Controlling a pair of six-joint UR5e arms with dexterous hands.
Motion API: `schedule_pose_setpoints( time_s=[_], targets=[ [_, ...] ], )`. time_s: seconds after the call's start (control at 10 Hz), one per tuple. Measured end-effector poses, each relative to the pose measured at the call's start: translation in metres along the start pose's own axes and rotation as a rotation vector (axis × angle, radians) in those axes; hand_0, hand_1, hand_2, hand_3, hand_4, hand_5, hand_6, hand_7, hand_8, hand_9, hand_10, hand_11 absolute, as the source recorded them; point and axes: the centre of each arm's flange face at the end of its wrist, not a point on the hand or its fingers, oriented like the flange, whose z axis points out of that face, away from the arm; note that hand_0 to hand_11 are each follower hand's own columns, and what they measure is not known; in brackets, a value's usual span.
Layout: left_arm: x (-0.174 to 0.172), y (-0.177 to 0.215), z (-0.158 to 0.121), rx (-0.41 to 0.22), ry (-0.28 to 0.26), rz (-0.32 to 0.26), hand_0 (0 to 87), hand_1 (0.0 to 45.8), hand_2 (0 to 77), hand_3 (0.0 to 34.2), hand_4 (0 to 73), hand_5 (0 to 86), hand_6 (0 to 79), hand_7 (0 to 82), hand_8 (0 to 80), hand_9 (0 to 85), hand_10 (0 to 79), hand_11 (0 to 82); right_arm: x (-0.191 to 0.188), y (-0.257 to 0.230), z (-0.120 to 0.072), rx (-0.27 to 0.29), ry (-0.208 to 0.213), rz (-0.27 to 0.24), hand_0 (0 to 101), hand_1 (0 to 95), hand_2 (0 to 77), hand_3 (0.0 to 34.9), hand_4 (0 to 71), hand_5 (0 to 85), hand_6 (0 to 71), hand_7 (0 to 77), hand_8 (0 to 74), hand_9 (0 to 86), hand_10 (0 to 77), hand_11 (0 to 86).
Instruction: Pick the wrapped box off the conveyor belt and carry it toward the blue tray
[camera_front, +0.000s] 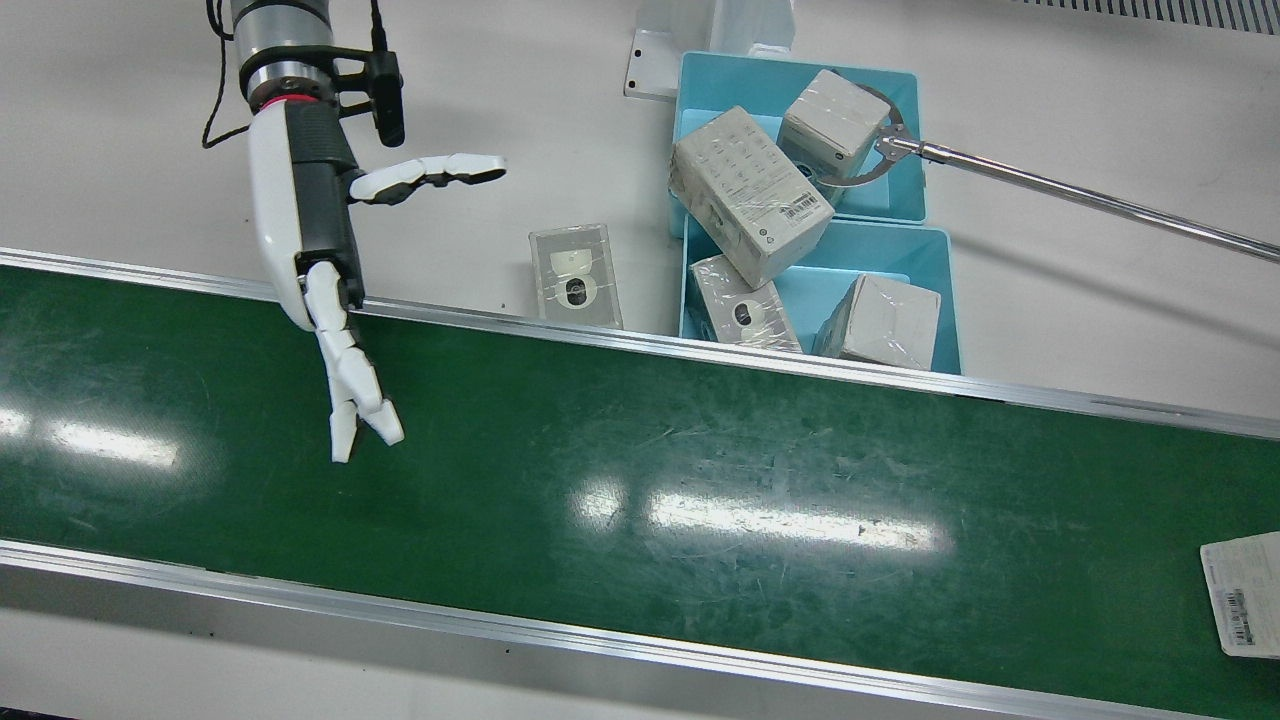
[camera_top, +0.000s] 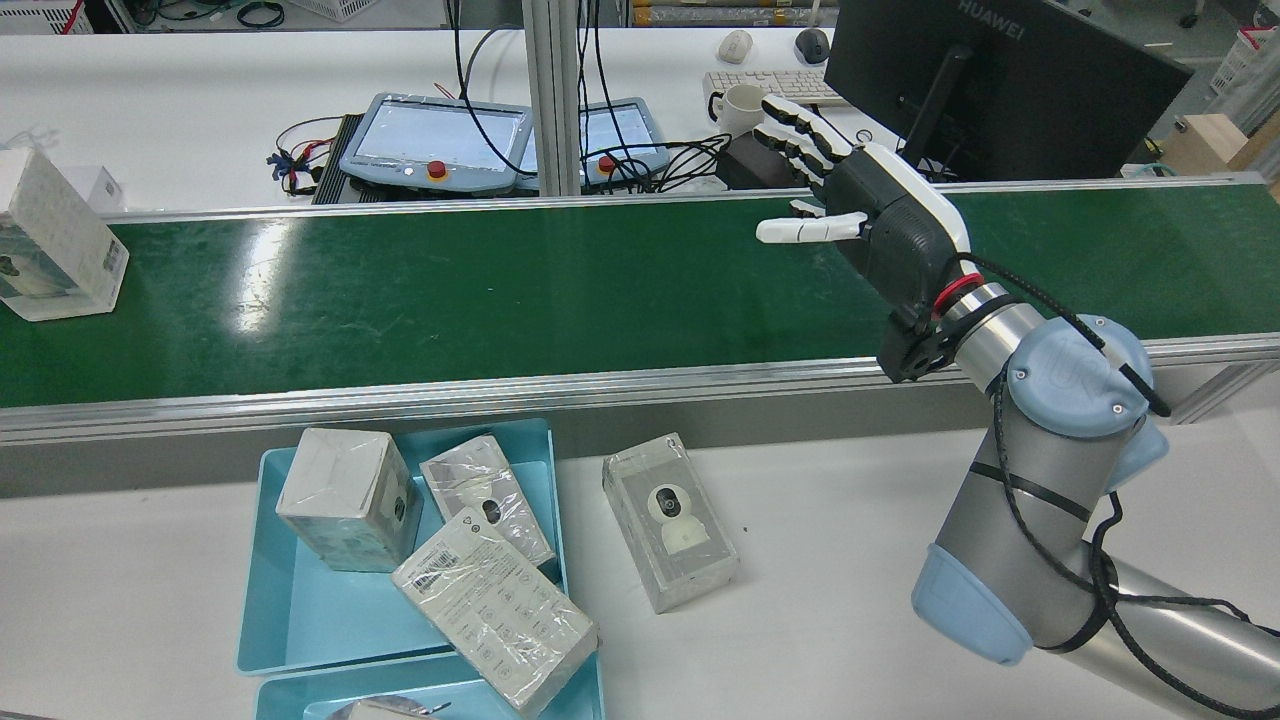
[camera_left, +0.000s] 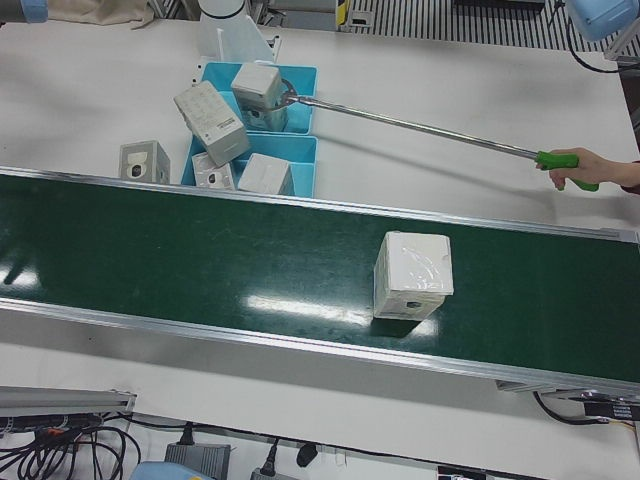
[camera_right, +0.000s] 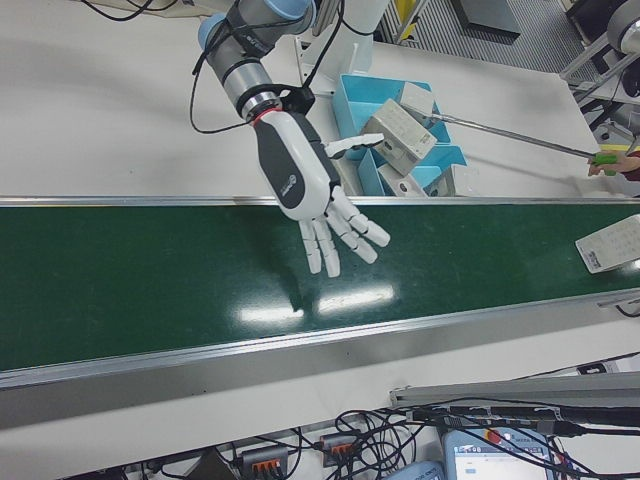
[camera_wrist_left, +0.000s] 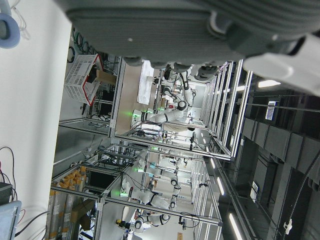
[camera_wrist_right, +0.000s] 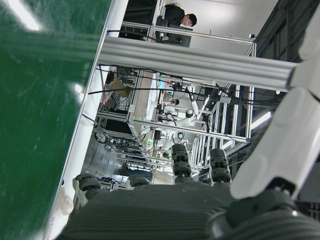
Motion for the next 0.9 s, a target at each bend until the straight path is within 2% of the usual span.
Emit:
schedule_pose_setpoints(
  time_s=[0.1,0.2,0.4,0.5,0.6,0.7,0.9],
  targets=[
    [0.000,0.000,0.000,0.000,0.000,0.000,0.0,0.0,0.5,0.0,0.0,0.5,0.0,0.5,0.5,0.0,0.5,0.0,-0.006,-0.013,0.004,0.025,-0.012,0.020,37,7.1,8.7,30.4,0.0,15.3,0.0,12.0,0.0,1.6,2.2,3.8],
    [0.000,0.000,0.000,0.000,0.000,0.000,0.0,0.0,0.5,0.0,0.5,0.5,0.0,0.5,0.5,0.5,0.5,0.0,-0.012,-0.020,0.007,0.037,-0.023,0.034,29,3.8,4.4,30.4,0.0,16.9,0.0,12.0,0.0,1.6,3.3,3.8],
    [0.000,0.000,0.000,0.000,0.000,0.000,0.0,0.0,1.1,0.0,0.5,0.5,0.0,0.5,0.5,0.0,0.0,0.0,-0.019,-0.022,0.012,0.023,-0.042,0.064,29,3.8,4.4,30.4,0.0,16.9,0.0,12.0,0.0,1.6,3.3,3.8],
    [0.000,0.000,0.000,0.000,0.000,0.000,0.0,0.0,1.1,0.0,0.5,0.5,0.0,0.5,0.5,0.0,0.0,0.0,-0.021,-0.020,0.015,0.003,-0.048,0.078,28,4.9,4.4,30.5,0.0,8.7,0.0,7.6,1.1,1.6,4.4,6.5],
    [0.000,0.000,0.000,0.000,0.000,0.000,0.0,0.0,0.5,0.0,0.5,0.5,0.5,0.5,0.5,0.0,0.5,0.0,-0.023,-0.019,0.017,-0.014,-0.051,0.089,28,4.9,4.4,30.5,0.0,8.7,0.0,7.6,1.1,1.6,4.4,6.5],
    [0.000,0.000,0.000,0.000,0.000,0.000,0.0,0.0,0.5,0.0,0.0,0.5,0.0,0.5,0.5,0.0,0.5,0.0,-0.026,-0.017,0.020,-0.031,-0.056,0.097,26,4.9,4.4,30.2,0.0,3.8,0.0,5.5,2.2,7.1,4.4,6.5],
    [0.000,0.000,0.000,0.000,0.000,0.000,0.0,0.0,1.1,0.0,0.0,0.5,0.0,0.5,0.5,0.0,0.5,0.0,-0.032,-0.007,0.027,-0.096,-0.060,0.104,39,11.5,10.9,30.4,0.0,2.7,0.0,5.5,3.3,6.0,2.7,4.4]
  ],
)
